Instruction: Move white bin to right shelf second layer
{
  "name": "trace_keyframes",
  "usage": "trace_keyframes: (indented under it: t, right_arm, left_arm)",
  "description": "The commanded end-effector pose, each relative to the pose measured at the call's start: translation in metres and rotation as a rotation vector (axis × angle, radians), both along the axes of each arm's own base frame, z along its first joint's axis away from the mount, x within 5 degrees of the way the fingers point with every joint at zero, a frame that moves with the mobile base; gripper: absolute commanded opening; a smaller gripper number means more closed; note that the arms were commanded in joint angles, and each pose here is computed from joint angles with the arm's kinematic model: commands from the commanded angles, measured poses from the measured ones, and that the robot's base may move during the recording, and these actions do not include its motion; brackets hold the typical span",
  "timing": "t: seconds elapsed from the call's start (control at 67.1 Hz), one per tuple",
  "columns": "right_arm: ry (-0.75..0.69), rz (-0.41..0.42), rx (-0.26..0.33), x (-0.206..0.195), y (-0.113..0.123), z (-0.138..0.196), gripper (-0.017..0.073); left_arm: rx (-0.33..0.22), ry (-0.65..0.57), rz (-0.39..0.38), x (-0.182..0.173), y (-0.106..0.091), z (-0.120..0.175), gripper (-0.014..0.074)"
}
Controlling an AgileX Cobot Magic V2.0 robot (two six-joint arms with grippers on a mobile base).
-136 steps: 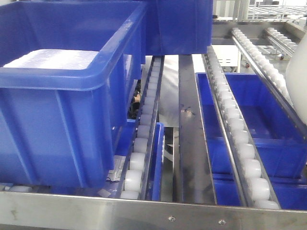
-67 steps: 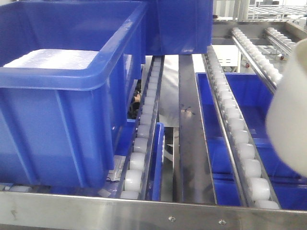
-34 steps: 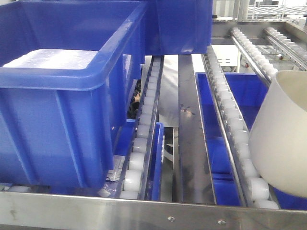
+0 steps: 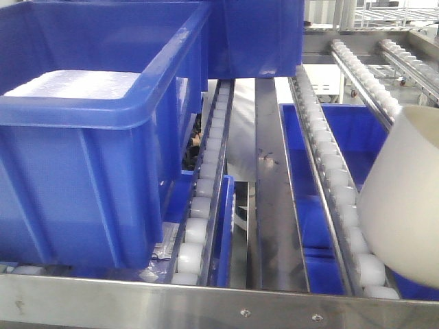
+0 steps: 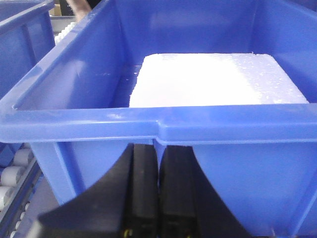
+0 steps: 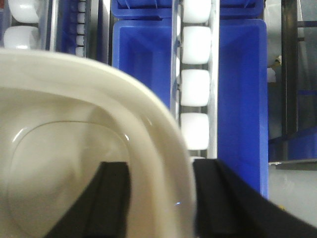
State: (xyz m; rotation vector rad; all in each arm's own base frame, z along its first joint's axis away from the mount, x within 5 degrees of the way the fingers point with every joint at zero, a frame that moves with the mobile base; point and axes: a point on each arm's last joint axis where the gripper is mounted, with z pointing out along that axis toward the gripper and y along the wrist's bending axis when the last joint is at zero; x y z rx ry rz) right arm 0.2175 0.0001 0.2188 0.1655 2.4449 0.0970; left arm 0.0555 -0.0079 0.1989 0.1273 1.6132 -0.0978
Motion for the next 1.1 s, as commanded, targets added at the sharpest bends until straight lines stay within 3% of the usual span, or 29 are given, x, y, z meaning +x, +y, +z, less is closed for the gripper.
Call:
trace_keyframes:
  t: [0.0,0.313,0.566,0.671,0.82,1.088]
  right_arm:
    - [-0.087,-0.007,0.0,0.006,-0.001,0.015,0.0432]
    - [-0.23,0.013,-0.032,-0.012,-0.001,0.058,0.0431]
    - [-0.245,0.032,-0.059,-0.042,-0.001,0.077,0.0427]
    - [-0.234,0.035,-0.058,-0.056,0.0,0.082,0.0311]
    - [-0.252,0.038,-0.059,-0.076,0.0,0.089,0.0034]
    - [-0.461,0.03,-0.04,-0.111,0.002,0.109,0.0053]
  left_arm:
    - [-0.012,-0.062,-0.003,0.0,0.0,-0.004,0.0085]
    - [-0.012,-0.062,-0.003,0.0,0.0,-0.004,0.0085]
    - [-0.012,-0.062,-0.003,0.0,0.0,-0.004,0.0085]
    - [-0.012,-0.062,-0.003,0.0,0.0,-0.004,0.0085]
    - [-0.012,-0.062,-0.003,0.0,0.0,-0.004,0.0085]
    - [-0.012,-0.062,-0.003,0.0,0.0,-0.004,0.0085]
